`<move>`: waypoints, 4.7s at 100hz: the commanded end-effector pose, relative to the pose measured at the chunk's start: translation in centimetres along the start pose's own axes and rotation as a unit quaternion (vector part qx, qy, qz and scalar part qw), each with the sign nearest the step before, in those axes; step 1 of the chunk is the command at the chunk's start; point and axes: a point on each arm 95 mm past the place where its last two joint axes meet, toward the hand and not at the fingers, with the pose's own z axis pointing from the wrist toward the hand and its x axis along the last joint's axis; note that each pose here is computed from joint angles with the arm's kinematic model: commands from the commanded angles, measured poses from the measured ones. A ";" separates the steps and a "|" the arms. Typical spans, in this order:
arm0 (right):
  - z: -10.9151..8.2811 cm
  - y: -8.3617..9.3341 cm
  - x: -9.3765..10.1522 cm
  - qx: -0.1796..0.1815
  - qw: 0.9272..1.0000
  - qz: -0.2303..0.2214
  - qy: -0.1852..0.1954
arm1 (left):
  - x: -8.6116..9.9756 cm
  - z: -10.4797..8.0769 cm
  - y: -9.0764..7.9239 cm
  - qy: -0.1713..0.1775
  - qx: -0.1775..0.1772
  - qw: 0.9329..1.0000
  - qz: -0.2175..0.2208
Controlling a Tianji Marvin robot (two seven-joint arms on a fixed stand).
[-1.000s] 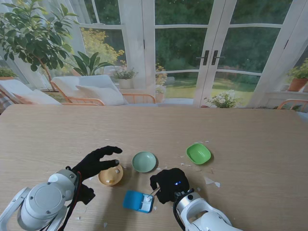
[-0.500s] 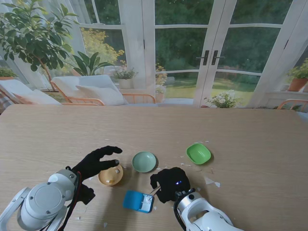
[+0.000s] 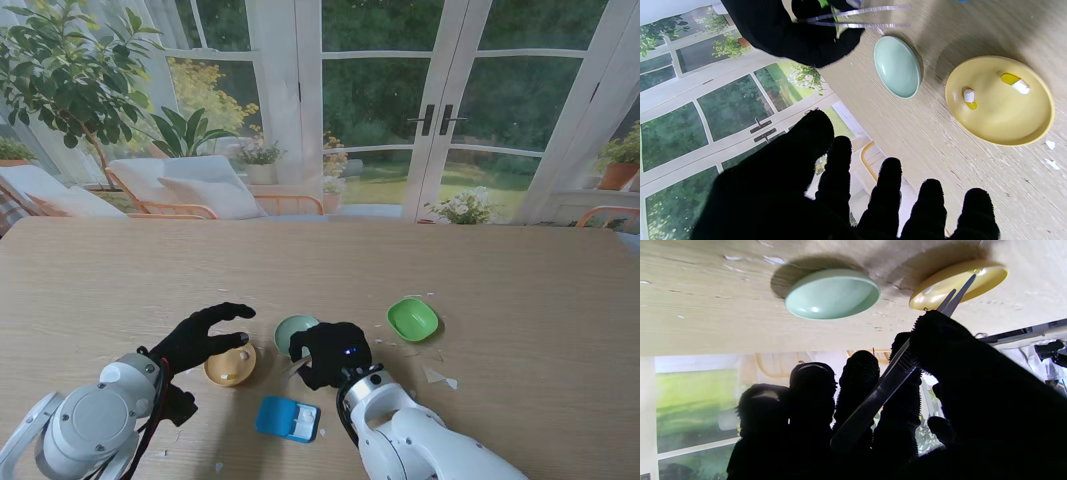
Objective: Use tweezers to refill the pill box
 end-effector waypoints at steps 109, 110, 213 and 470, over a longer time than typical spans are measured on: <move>10.2 -1.7 4.9 0.052 0.999 -0.001 -0.011 | -0.1 -0.3 -1.2 0.007 0.013 1.000 0.002; 10.2 -1.7 4.9 0.053 0.999 -0.002 -0.012 | -0.1 -0.3 -1.2 0.007 0.013 1.000 0.002; 11.0 -2.1 5.0 0.066 0.997 -0.019 -0.037 | -0.2 -0.5 -1.4 0.008 0.016 1.000 -0.003; 0.0 1.1 3.8 0.022 0.999 0.035 -0.004 | -0.3 -0.8 -1.9 0.011 0.032 0.999 -0.006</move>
